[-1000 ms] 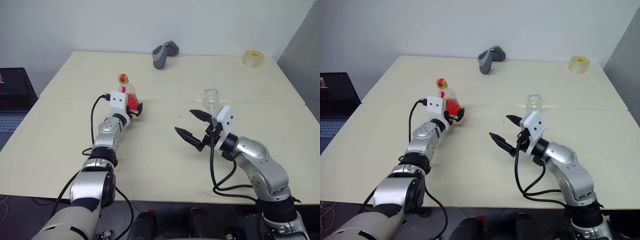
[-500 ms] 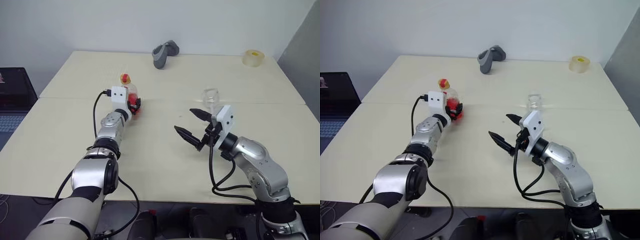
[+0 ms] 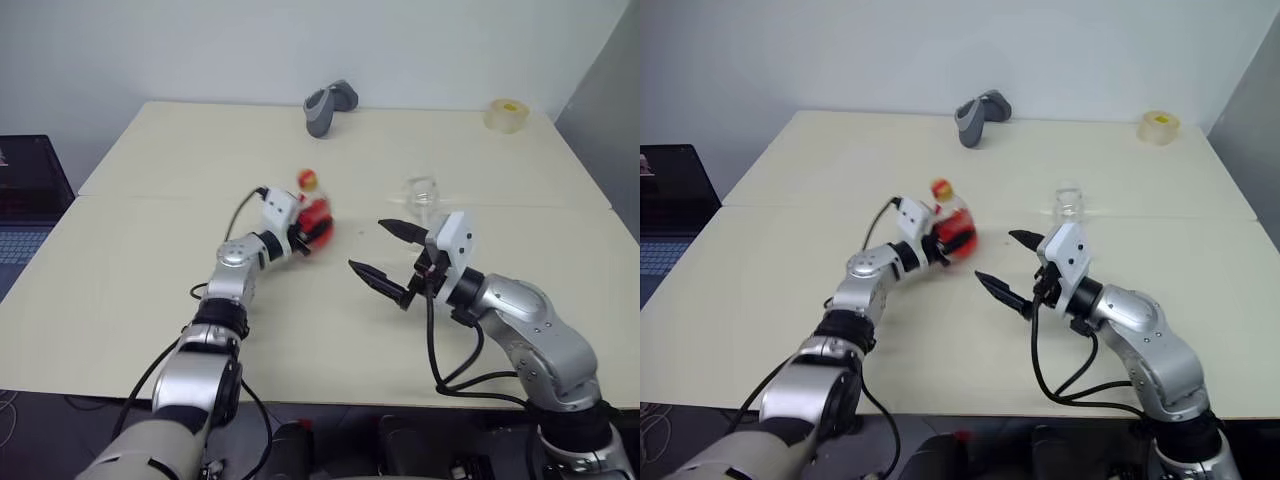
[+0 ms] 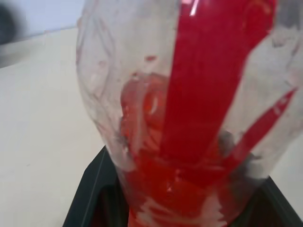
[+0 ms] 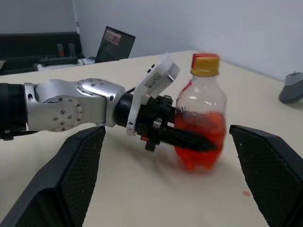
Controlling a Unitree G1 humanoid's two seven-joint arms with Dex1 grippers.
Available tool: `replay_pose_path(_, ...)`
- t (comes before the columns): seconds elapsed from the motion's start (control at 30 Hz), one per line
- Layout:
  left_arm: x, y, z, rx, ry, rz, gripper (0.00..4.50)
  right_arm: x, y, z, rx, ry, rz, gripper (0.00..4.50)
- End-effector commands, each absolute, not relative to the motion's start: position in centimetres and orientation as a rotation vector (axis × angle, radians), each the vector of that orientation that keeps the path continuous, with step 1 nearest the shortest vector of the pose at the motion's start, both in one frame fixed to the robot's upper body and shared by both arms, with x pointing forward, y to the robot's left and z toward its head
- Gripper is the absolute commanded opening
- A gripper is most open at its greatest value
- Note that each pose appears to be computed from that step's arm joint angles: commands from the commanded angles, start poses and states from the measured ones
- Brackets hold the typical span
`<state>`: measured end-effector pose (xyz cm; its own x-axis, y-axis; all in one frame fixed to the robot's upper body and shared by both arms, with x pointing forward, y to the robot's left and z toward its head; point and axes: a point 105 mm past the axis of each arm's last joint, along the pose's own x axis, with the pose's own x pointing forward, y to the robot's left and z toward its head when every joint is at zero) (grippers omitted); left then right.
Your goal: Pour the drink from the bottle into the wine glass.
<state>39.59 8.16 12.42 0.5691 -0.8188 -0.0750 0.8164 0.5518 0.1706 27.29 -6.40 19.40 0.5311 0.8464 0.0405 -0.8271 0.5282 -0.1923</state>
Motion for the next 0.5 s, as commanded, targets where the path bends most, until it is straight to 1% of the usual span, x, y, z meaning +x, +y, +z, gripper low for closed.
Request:
replay_pose_path(0.03, 36.1, 5.9, 13.3, 0.32, -0.006, -1.195, 1.82, 25.6, -5.7, 21.8, -0.153, -0.156, 1.103, 4.5)
replay_pose_path(0.07, 35.7, 5.8, 13.1, 0.343, 0.012, -1.217, 1.82, 25.6, -5.6, 22.1, -0.148, -0.153, 1.105, 4.5)
replay_pose_path(0.23, 33.9, 4.8, 12.6, 0.397, 0.046, -1.296, 1.82, 27.7, -5.4, 22.3, -0.142, -0.126, 1.004, 4.5)
replay_pose_path(0.5, 33.3, 4.7, 12.3, 0.425, 0.066, -1.326, 1.81, 28.6, -5.2, 21.9, -0.141, -0.1, 0.971, 4.5)
